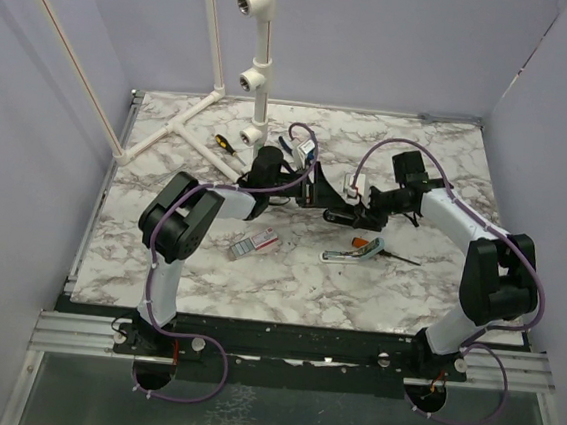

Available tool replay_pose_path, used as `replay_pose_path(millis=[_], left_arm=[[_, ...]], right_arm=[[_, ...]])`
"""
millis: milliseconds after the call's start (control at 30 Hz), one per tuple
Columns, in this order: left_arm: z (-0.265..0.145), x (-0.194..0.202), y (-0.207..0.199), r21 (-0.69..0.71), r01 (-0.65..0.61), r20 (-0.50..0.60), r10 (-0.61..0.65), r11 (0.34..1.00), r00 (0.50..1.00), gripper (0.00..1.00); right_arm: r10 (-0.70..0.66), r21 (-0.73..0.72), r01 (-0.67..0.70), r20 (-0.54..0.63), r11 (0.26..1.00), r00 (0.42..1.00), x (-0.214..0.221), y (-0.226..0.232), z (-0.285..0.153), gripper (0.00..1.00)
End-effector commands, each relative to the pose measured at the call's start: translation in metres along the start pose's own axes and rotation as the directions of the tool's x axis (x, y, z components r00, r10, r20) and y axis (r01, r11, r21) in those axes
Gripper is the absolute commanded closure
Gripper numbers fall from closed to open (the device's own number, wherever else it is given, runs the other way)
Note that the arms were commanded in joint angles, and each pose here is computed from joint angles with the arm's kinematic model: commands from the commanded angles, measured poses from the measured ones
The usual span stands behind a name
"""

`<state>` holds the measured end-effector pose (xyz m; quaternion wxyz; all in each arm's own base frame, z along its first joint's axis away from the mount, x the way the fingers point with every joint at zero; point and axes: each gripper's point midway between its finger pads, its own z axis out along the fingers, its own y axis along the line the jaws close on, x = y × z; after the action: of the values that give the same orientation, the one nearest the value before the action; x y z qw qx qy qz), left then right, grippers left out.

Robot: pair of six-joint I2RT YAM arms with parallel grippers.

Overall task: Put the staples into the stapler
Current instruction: Close the stapler at the center of the board.

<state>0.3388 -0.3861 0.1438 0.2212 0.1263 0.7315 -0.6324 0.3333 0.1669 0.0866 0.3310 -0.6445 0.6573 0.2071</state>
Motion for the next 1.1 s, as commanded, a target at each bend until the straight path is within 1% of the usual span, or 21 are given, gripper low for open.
replay_pose_path(millis=[0, 200, 400, 633, 900, 1067], left_arm=[[-0.001, -0.012, -0.001, 0.013, -0.036, 0.006, 0.036, 0.999, 0.999, 0.01], [-0.002, -0.021, 0.0, 0.003, -0.058, 0.029, 0.058, 0.998, 0.998, 0.01], [-0.003, -0.006, 0.012, -0.005, 0.015, -0.027, -0.015, 1.0, 1.0, 0.01], [-0.006, 0.005, 0.012, 0.001, 0.053, -0.067, -0.052, 0.999, 0.996, 0.01], [-0.008, 0.017, 0.008, 0.019, 0.099, -0.115, -0.096, 0.995, 0.989, 0.01], [-0.007, 0.025, 0.009, 0.014, 0.151, -0.138, -0.148, 0.988, 0.979, 0.01]], right_arm=[[-0.034, -0.019, 0.035, 0.057, 0.999, 0.998, -0.013, 0.005, -0.006, 0.97], [-0.04, -0.029, 0.042, 0.051, 0.999, 0.998, -0.009, 0.011, -0.005, 0.97], [-0.055, 0.014, 0.054, 0.084, 0.998, 0.995, -0.021, 0.005, -0.011, 0.96], [-0.062, 0.03, 0.059, 0.121, 0.998, 0.991, -0.029, 0.005, -0.013, 0.96], [-0.046, 0.097, 0.034, 0.127, 0.995, 0.991, -0.034, -0.013, -0.014, 0.96], [-0.05, 0.112, 0.035, 0.137, 0.993, 0.989, -0.036, -0.016, -0.014, 0.96]])
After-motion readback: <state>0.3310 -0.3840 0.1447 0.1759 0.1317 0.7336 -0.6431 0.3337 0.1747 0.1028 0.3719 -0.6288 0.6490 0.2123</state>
